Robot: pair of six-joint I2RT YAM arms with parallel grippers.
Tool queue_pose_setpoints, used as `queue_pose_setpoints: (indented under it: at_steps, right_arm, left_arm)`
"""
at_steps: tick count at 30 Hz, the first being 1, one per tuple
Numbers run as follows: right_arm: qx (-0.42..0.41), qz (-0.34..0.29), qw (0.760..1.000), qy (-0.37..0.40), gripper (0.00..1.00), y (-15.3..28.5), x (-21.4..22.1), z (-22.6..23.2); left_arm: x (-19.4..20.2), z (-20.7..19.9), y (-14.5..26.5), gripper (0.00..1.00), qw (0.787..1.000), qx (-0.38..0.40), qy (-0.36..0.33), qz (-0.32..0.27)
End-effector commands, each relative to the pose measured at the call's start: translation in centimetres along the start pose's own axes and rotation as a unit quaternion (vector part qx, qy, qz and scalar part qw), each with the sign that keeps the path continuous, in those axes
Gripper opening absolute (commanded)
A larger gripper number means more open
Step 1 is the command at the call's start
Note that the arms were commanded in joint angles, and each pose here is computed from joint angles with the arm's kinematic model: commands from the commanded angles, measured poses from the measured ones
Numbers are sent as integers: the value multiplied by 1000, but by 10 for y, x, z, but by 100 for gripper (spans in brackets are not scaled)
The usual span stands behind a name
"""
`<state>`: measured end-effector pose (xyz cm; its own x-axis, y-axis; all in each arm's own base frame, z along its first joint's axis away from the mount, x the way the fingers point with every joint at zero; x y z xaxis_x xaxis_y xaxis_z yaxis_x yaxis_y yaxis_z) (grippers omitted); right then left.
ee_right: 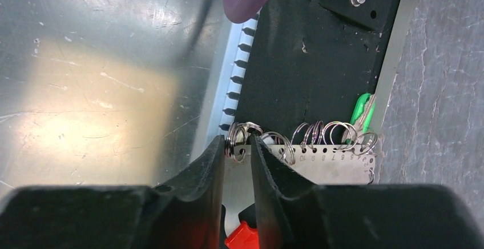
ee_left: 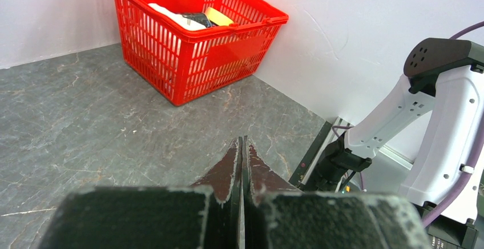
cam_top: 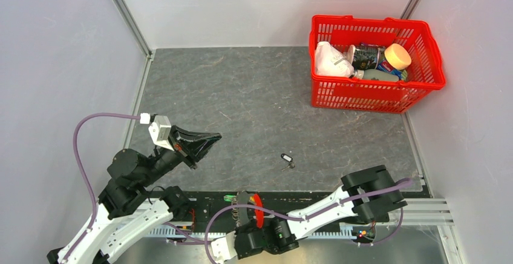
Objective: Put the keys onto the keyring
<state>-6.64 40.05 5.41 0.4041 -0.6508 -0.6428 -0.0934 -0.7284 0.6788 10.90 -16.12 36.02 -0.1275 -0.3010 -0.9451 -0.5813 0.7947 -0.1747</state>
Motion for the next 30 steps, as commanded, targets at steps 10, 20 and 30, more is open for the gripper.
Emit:
queue_pose_setpoints:
  at_steps: [10,20,30]
  right_arm:
    - [5,-11,999,-30,6,-6,-7,-9]
    - [48,-68,994,-66,0,28,-33,-41]
    - [126,-147,968,-157,0,98,-57,-102]
  left_arm:
    - [-13,0,0,2,1000,-10,0,-15]
    - [-9,1,-4,2,1000,-9,2,-6]
    - [-8,1,-5,2,1000,-6,3,-6]
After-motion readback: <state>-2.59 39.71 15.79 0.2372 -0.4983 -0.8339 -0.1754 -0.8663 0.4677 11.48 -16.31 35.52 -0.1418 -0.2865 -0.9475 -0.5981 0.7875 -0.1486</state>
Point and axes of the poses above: each gripper's point midway between its finger pads, its own y axis back along the fingers, its own z axis along the line the jaws close on, x = y × z, the point moved 2 cm from there along y, back along the fingers, and after that the axes turned 1 degree about -y, right-handed, at the moved point
